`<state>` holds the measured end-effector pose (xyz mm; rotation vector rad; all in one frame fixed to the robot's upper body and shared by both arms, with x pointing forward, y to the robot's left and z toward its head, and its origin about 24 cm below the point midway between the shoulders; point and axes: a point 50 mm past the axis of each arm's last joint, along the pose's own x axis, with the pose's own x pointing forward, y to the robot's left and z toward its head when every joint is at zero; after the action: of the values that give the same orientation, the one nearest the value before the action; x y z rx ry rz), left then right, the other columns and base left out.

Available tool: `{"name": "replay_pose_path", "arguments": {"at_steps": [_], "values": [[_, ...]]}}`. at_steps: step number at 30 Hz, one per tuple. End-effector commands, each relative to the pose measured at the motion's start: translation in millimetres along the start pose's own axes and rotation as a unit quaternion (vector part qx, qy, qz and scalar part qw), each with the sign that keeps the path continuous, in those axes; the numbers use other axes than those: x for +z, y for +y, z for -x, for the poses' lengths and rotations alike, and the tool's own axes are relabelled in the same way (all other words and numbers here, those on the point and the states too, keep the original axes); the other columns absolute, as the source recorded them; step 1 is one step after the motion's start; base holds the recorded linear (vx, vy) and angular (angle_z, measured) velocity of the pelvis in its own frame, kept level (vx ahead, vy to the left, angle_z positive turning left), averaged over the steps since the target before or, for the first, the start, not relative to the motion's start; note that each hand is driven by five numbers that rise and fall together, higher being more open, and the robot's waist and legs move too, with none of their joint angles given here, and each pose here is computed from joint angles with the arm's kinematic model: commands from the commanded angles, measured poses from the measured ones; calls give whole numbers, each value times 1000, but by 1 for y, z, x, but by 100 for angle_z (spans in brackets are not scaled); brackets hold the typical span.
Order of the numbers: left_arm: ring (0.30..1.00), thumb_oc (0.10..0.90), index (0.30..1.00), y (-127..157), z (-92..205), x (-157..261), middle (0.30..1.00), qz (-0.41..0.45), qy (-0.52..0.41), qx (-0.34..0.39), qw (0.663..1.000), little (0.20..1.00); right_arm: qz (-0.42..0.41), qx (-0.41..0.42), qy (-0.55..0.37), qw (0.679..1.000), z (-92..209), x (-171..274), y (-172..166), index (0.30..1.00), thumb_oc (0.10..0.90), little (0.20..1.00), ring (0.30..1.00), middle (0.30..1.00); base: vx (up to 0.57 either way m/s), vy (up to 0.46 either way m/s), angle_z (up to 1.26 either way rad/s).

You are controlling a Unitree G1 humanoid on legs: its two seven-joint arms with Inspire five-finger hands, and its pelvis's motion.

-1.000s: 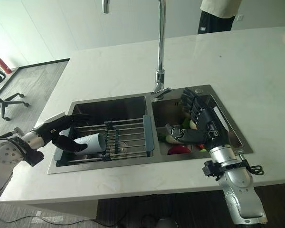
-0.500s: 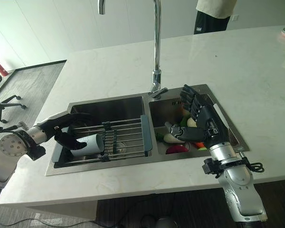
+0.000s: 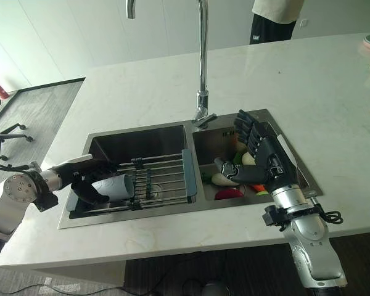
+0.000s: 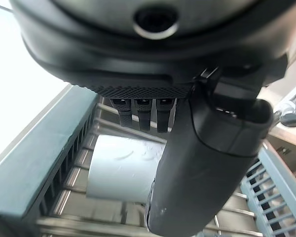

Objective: Place the dishes in the dishwasher.

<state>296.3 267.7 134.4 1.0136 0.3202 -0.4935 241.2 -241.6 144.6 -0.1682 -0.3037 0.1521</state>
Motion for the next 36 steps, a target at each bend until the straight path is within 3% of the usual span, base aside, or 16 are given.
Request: {"name": "replay_pose_path", "arguments": {"at_steps": [1, 36], "values": [[900, 800, 900, 63, 26, 26, 900, -78, -3, 92, 993, 900, 21, 6, -159, 987, -23, 60, -7, 900, 800, 900, 900, 900, 27, -1, -4], [900, 800, 900, 61, 18, 11, 900, -74, 25, 133, 988, 900, 22, 13, -159, 987, -23, 57, -3, 900, 800, 900, 900, 900, 10, -3, -1]]}}
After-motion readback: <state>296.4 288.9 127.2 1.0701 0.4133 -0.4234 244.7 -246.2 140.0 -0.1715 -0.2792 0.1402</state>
